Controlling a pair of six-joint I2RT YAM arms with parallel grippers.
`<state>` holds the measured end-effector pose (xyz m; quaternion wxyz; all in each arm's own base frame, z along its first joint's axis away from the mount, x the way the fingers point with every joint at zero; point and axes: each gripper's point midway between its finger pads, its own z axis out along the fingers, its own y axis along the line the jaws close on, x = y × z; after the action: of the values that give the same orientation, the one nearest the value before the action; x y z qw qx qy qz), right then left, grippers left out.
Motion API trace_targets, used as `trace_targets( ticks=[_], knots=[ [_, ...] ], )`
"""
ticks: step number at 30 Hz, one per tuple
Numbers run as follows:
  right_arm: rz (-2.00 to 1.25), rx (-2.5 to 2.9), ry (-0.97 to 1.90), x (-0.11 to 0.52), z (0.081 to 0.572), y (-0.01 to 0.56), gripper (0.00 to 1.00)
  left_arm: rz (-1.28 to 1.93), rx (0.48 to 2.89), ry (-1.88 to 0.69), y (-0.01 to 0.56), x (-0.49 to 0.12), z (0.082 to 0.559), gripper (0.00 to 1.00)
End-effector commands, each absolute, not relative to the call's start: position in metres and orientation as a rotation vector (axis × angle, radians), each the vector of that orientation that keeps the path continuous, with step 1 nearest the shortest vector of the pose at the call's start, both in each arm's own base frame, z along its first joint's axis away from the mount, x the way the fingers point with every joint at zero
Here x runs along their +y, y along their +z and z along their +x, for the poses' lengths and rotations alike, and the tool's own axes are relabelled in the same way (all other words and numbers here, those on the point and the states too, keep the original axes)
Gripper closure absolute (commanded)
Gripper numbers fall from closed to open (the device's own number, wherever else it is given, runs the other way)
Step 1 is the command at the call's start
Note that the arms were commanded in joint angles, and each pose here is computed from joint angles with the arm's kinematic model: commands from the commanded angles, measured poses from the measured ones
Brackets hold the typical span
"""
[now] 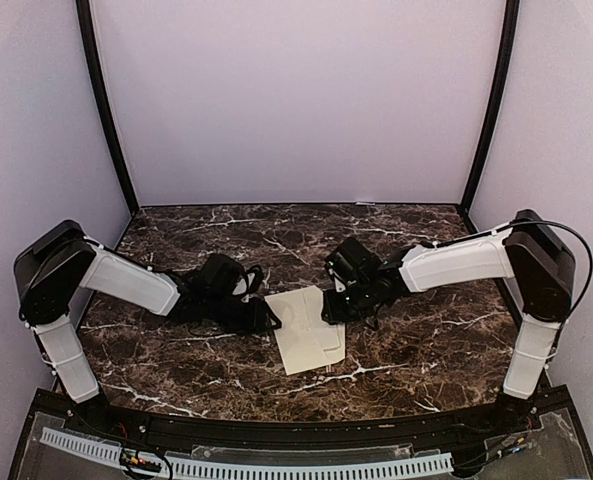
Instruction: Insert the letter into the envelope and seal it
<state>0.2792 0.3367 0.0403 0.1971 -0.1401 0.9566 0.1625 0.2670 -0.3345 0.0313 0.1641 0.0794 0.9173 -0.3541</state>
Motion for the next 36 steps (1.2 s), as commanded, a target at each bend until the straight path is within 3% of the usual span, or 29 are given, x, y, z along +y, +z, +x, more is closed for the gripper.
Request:
trace_targets(
  ticks=[1, 36],
  knots=[
    [-0.384, 2.639, 0.459, 0.344, 0.293, 0.046, 0.68, 0.244, 2.625, -0.968, 0.027, -0.334, 0.269, 0.62],
    [-0.476, 2.682, 0.717, 0.375, 0.278, 0.031, 0.78, 0.243, 2.664, -0.995, 0.007, -0.339, 0.266, 0.75]
  ],
)
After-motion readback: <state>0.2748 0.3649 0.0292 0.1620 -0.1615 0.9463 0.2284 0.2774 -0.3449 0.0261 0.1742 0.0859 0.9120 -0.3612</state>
